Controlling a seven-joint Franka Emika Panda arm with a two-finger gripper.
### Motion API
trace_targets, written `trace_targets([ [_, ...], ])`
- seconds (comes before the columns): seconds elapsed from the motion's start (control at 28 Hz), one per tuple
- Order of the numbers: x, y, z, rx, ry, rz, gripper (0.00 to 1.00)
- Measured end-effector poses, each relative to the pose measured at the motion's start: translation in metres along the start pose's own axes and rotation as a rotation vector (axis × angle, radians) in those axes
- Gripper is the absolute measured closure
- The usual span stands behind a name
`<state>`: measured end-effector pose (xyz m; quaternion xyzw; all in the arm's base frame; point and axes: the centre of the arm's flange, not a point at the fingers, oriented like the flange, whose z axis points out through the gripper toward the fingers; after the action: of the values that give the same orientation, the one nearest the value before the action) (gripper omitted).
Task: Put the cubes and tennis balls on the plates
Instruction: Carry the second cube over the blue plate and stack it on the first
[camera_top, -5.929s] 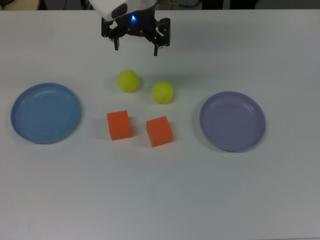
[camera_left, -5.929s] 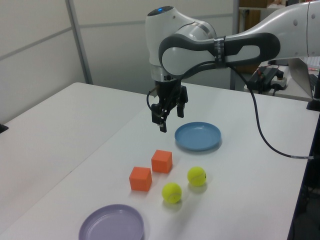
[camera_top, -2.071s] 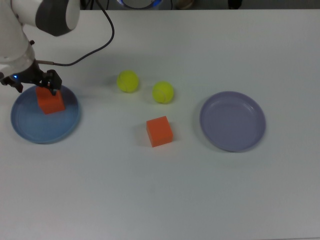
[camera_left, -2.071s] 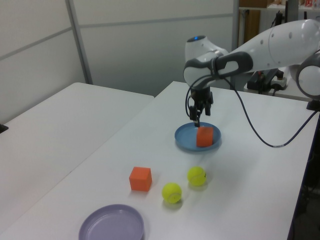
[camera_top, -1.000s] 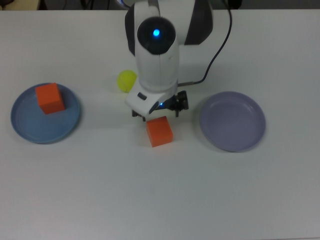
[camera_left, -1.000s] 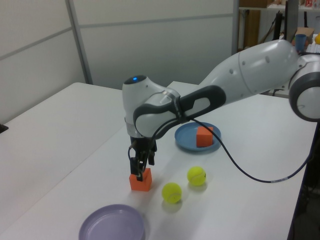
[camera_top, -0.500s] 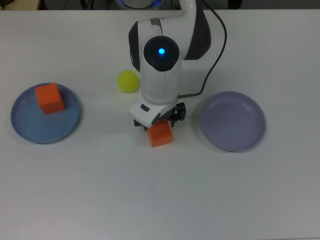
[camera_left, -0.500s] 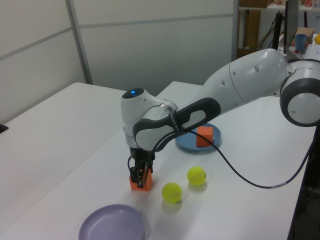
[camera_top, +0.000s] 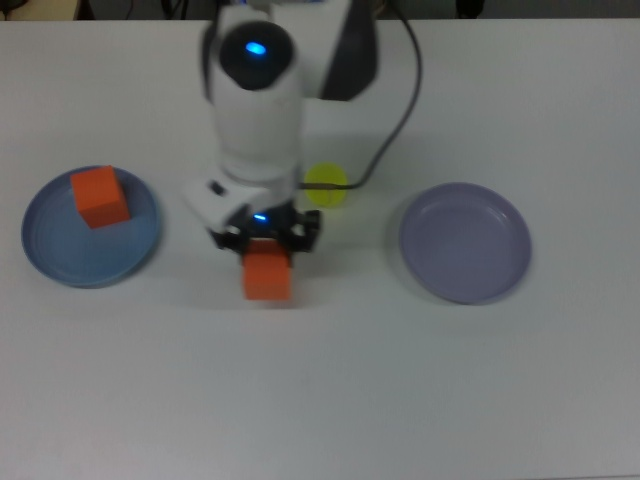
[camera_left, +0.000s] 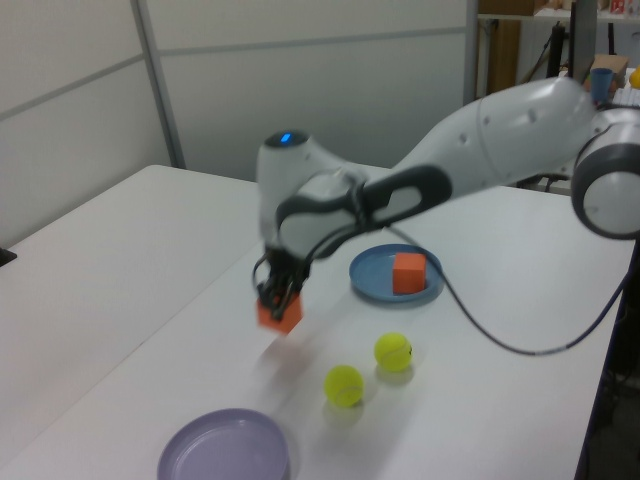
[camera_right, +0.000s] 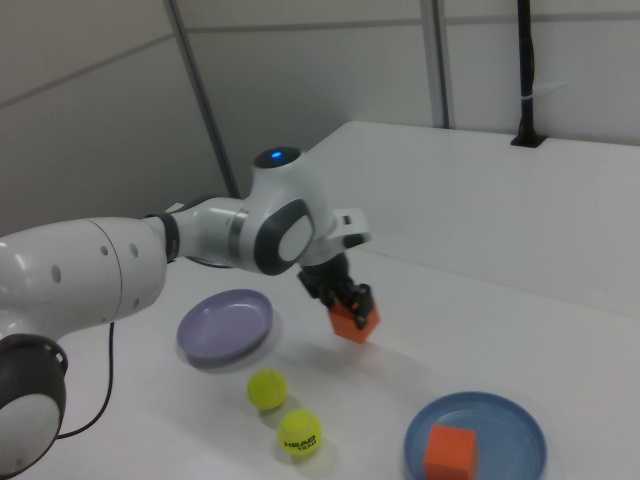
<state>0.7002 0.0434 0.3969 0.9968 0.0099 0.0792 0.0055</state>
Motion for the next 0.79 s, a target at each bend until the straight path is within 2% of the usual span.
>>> trace_targets([
  [0.21,-0.012,0.100,-0.017,-0.029,-0.056,0.053,0.38],
  [0.39,-0.028,0.153,-0.014,-0.031,-0.135,0.052,0.38],
  [0.79,-0.053,0.210,-0.028,-0.027,-0.205,0.076,0.38],
])
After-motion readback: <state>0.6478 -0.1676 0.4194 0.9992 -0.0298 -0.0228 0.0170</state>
